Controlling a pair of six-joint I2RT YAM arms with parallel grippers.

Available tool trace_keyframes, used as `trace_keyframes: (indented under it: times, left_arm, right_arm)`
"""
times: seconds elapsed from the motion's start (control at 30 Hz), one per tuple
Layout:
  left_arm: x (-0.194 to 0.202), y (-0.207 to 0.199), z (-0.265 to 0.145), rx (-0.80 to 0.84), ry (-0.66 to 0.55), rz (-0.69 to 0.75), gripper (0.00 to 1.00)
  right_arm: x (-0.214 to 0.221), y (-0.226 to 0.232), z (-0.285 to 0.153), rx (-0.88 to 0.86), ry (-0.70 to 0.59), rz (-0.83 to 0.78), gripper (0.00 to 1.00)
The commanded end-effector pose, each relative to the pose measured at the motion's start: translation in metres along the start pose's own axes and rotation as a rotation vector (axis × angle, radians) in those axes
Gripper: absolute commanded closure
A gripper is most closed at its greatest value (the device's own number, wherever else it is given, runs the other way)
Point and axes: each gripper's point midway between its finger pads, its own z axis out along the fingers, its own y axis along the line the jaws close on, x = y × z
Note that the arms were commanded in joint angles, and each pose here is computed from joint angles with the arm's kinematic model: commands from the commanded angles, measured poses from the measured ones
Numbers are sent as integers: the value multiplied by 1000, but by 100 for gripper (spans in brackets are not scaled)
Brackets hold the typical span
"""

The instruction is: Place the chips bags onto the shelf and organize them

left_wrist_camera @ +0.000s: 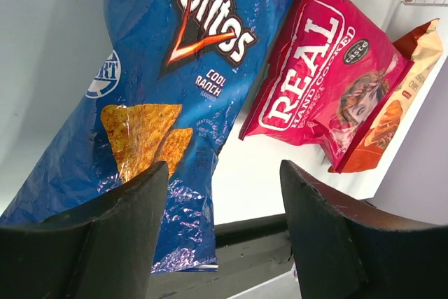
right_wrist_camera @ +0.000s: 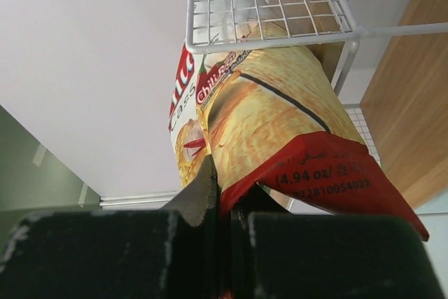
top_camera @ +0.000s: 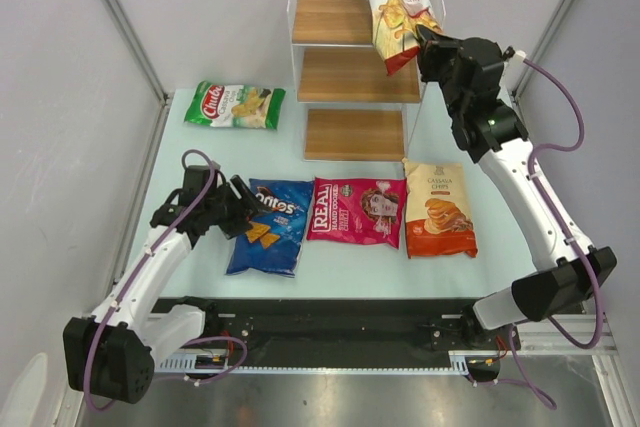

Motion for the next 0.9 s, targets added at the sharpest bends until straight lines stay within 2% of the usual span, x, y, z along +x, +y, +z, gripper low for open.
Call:
trace_keyframes:
  times: [0.0, 0.33, 0.53, 0.7, 0.73, 0.8, 0.83, 0.87]
  left_arm:
    - [-9, -12, -8, 25, -34, 42, 30]
    - [-10, -16, -7, 28, -32, 60, 30]
    - [-8, -15, -7, 28, -29, 62, 30]
    - [-6, -13, -7, 25, -29, 67, 30]
    - [-5, -12, -7, 22, -26, 68, 30]
    - [-4, -12, -6, 21, -23, 73, 30]
    - [-4, -12, -6, 20, -22, 72, 30]
    - [-3, -13, -6, 22, -21, 75, 30]
  right_arm:
    - [-27, 68, -3, -187, -141, 128, 100]
    - [-20, 80, 1, -178, -228, 13, 100]
    - [-10, 64, 8, -118, -231, -14, 99]
    - [-14, 56, 8, -95, -253, -18, 81]
    - [-14, 55, 9, -93, -256, -18, 71]
    - [-14, 53, 10, -90, -250, -12, 62]
    - [-15, 54, 10, -93, -251, -10, 54]
    - [-13, 52, 10, -90, -243, -12, 51]
